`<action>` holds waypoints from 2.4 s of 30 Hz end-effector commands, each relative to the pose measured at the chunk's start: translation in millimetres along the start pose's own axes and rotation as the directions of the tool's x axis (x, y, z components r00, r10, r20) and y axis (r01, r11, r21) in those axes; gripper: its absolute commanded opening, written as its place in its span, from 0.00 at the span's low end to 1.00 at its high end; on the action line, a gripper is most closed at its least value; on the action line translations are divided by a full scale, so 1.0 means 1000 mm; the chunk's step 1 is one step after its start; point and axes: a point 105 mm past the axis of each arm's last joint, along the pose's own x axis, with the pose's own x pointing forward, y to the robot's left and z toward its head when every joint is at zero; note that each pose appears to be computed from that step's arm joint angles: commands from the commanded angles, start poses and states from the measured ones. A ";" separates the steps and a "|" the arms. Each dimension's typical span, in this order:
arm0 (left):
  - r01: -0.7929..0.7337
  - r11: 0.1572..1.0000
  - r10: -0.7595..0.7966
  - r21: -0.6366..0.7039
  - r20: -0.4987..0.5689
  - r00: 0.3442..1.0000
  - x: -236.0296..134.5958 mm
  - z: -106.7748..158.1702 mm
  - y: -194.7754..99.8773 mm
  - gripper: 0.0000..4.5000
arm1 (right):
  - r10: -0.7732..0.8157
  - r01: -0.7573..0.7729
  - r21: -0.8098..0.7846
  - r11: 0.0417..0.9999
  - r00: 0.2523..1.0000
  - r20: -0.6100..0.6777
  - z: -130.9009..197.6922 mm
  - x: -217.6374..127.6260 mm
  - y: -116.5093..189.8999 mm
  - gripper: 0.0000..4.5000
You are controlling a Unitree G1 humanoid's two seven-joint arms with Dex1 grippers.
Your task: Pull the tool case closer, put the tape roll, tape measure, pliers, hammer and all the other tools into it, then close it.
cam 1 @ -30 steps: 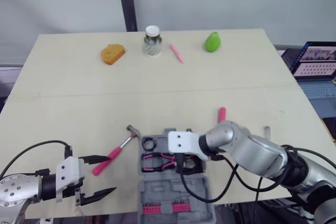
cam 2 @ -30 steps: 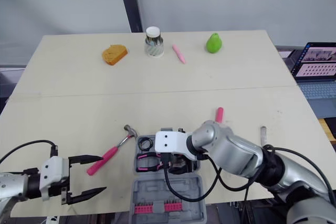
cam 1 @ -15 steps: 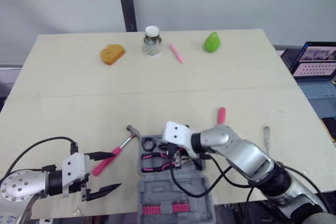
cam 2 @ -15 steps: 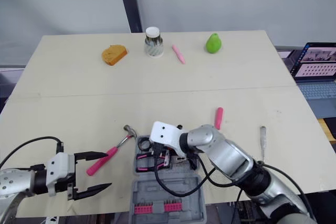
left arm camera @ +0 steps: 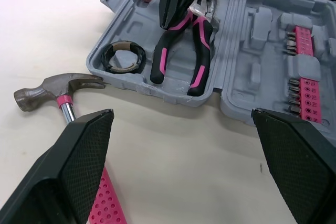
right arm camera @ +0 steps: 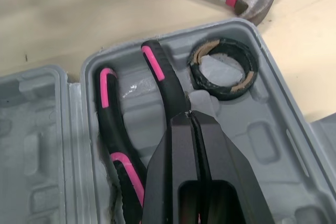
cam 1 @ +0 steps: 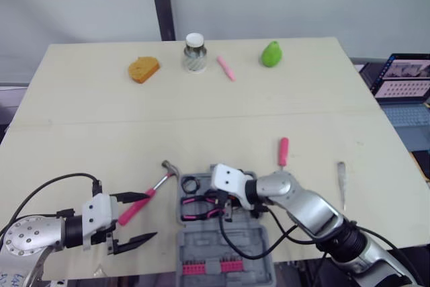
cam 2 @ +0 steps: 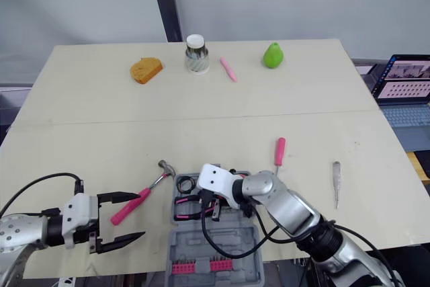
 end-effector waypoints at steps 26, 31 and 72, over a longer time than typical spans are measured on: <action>-0.025 0.999 0.024 0.040 0.022 0.999 0.006 0.003 0.005 1.00 | 0.021 -0.038 -0.120 0.992 0.990 -0.137 -0.027 0.006 0.007 0.01; -0.023 0.999 0.022 0.040 0.023 0.999 0.007 0.003 0.006 1.00 | 0.038 -0.066 -0.134 0.989 0.978 -0.207 -0.041 0.007 0.011 0.01; -0.420 0.889 0.394 -0.183 -0.160 0.905 -0.069 -0.046 0.100 1.00 | -0.552 0.551 0.541 0.635 0.814 -0.181 -0.149 -0.286 -0.019 0.39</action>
